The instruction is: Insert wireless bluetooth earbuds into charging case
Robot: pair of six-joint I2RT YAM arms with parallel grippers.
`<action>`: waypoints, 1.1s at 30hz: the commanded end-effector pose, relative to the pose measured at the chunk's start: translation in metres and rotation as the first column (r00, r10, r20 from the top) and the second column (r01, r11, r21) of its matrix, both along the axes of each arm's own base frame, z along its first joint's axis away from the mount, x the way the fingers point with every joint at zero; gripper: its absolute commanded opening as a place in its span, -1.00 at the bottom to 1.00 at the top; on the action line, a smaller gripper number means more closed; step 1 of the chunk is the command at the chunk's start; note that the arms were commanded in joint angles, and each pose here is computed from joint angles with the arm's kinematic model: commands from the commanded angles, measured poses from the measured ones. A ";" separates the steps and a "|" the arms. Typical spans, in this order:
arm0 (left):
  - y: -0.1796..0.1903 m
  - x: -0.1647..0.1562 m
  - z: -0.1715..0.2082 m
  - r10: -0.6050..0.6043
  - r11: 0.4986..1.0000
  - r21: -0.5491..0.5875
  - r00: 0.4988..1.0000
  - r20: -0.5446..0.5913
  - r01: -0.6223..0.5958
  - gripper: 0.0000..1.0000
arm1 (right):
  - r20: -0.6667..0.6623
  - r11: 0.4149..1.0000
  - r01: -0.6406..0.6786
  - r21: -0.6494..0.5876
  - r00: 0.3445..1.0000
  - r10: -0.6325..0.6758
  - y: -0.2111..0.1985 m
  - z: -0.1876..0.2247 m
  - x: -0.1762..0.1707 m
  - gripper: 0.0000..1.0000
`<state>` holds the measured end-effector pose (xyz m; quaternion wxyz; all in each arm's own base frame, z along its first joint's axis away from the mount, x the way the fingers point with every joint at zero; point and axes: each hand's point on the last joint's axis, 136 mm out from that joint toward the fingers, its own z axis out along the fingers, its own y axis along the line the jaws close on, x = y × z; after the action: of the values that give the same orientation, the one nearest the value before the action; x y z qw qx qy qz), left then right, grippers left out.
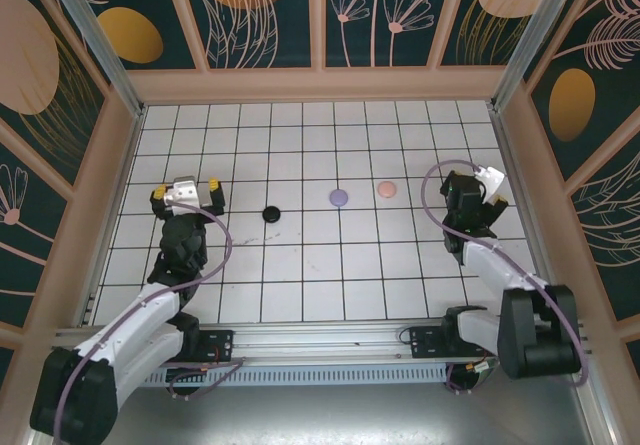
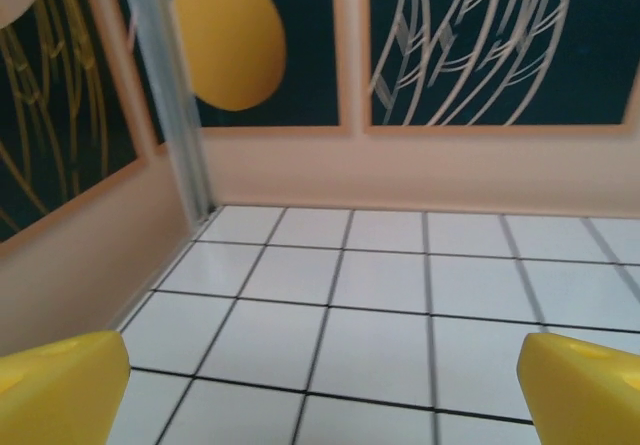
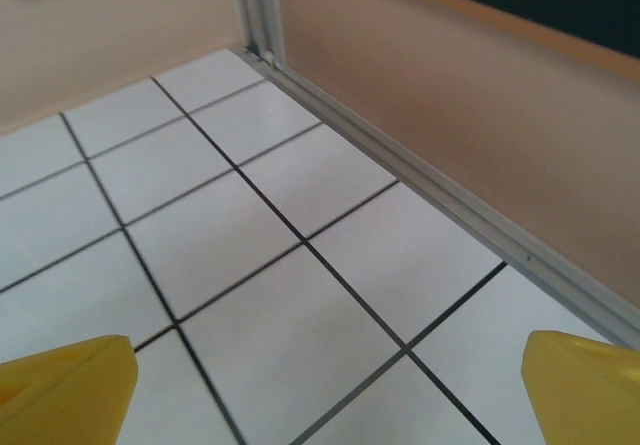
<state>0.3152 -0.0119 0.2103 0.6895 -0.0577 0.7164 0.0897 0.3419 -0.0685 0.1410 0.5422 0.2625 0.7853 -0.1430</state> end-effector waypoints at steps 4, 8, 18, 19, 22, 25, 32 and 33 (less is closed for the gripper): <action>0.010 0.003 -0.020 -0.004 1.000 0.017 0.998 0.060 0.003 0.98 | 0.144 0.999 -0.027 -0.042 0.989 0.033 0.001 0.001 0.023 0.98; 0.012 0.010 -0.029 -0.019 1.000 -0.006 0.995 0.097 0.020 0.97 | 0.172 0.992 -0.093 -0.085 0.979 0.107 0.010 -0.006 0.028 0.97; 0.010 0.032 -0.054 -0.143 0.989 -0.041 0.988 0.061 0.146 0.97 | 0.251 0.941 -0.308 -0.138 0.909 0.334 0.039 -0.003 0.022 0.98; 0.010 0.034 -0.056 -0.152 0.987 -0.040 0.986 0.061 0.155 0.97 | 0.258 0.937 -0.319 -0.142 0.902 0.346 0.041 -0.003 0.020 0.98; 0.012 0.044 -0.066 -0.147 0.987 -0.058 0.989 0.025 0.148 0.98 | 0.271 0.919 -0.365 -0.150 0.879 0.393 0.047 -0.003 0.017 0.98; 0.012 0.057 -0.072 -0.177 0.981 -0.083 0.984 -0.022 0.175 0.98 | 0.288 0.914 -0.369 -0.168 0.868 0.404 0.048 -0.006 0.017 0.96; 0.025 0.066 -0.077 -0.141 0.982 -0.133 0.989 -0.048 0.133 0.98 | 0.243 0.902 -0.424 -0.084 0.869 0.431 0.044 -0.018 0.031 0.98; 0.025 0.066 -0.077 -0.140 0.982 -0.132 0.989 -0.049 0.133 0.98 | 0.237 0.905 -0.418 -0.084 0.873 0.425 0.044 -0.019 0.031 0.98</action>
<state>0.3785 0.0137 0.1389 0.6767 -0.0433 0.7348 0.0125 0.3681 -0.0339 0.1153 0.6502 0.1044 0.7522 -0.0221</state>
